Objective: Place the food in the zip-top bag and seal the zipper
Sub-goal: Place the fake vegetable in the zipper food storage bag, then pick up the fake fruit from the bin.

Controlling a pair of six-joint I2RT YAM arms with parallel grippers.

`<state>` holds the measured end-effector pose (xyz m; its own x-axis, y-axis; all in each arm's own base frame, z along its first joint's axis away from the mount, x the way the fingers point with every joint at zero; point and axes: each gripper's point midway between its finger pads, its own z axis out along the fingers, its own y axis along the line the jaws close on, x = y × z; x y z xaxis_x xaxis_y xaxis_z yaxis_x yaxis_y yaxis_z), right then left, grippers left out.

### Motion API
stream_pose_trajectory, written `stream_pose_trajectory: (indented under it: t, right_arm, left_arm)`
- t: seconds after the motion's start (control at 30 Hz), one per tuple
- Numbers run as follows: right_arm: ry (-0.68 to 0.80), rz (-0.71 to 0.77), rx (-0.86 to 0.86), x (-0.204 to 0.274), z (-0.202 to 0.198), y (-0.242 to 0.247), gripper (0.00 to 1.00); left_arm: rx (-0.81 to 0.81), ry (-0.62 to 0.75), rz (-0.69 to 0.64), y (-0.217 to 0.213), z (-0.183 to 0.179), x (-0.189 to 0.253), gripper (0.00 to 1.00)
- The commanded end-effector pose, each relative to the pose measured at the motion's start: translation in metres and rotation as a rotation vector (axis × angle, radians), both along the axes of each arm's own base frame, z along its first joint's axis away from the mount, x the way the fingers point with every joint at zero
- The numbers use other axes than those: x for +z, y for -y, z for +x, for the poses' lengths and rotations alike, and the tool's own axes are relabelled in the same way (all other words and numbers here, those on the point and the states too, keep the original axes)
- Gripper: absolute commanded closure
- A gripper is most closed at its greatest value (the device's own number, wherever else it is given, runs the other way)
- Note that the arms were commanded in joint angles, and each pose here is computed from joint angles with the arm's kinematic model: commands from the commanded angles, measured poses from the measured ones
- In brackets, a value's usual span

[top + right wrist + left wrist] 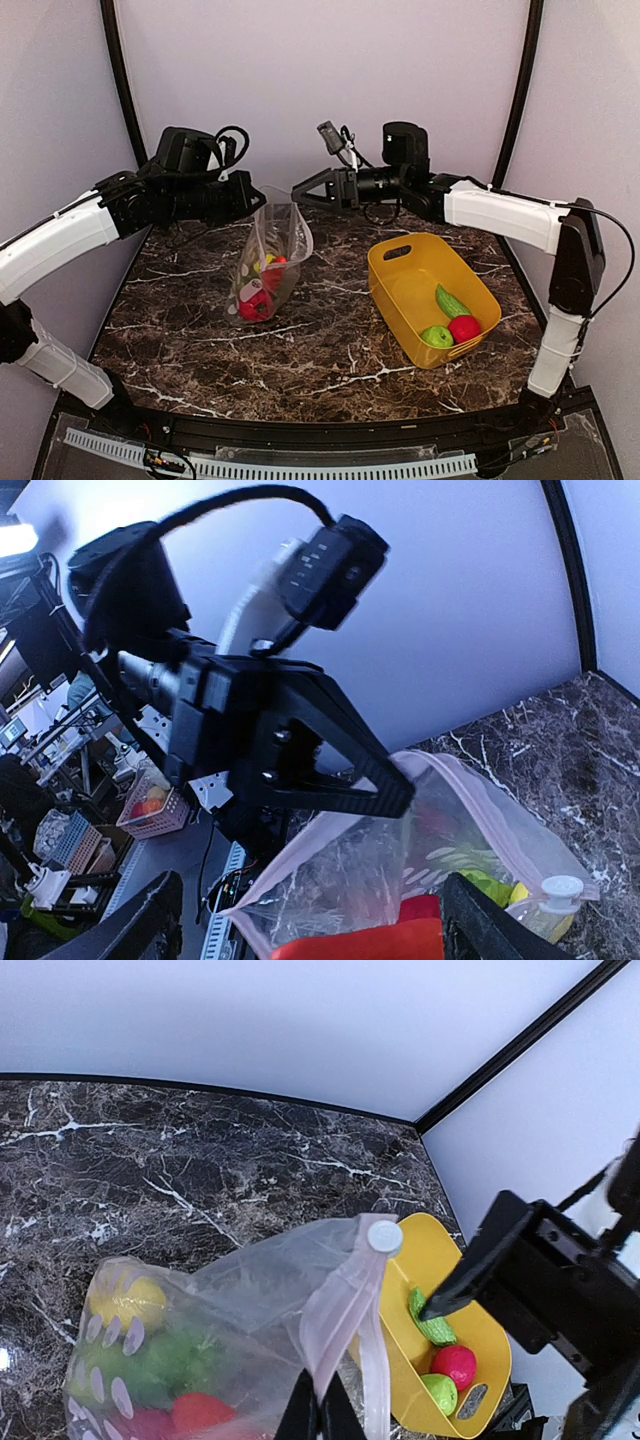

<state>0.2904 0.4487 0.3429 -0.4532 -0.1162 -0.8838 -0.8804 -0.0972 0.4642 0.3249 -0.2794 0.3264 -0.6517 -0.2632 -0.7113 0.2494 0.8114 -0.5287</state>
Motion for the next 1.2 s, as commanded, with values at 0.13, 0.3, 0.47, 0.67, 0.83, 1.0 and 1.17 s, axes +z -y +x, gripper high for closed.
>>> stream_pose_trajectory:
  t: [0.13, 0.3, 0.47, 0.67, 0.83, 1.0, 1.17]
  right_arm:
    - [0.212, 0.045, -0.058, 0.068, -0.003, 0.052, 0.01]
    - [0.253, -0.009, -0.197, 0.059, 0.034, 0.122, 0.01]
    - [0.289, -0.135, -0.314, 0.030, 0.051, 0.192, 0.02]
    - [0.351, -0.429, -0.481, -0.029, 0.050, 0.245, 0.10]
    - [0.354, -0.589, -0.470, -0.065, 0.022, 0.266, 0.16]
    - [0.354, -0.732, -0.300, -0.107, -0.019, 0.279, 0.18]
    - [0.212, -0.873, -0.108, -0.166, -0.053, 0.285, 0.19]
  left_arm:
    - [-0.006, 0.047, -0.015, -0.003, 0.003, 0.010, 0.99]
    - [-0.028, 0.022, 0.063, -0.002, 0.005, -0.010, 0.99]
    - [-0.049, -0.029, 0.104, 0.002, 0.005, -0.039, 0.99]
    - [-0.060, -0.025, 0.104, 0.007, 0.008, -0.045, 0.99]
    - [-0.080, -0.018, 0.110, 0.014, 0.014, -0.041, 0.99]
    - [-0.092, -0.007, 0.113, 0.019, 0.018, -0.034, 0.99]
    - [-0.093, -0.008, 0.120, 0.019, 0.018, -0.034, 0.99]
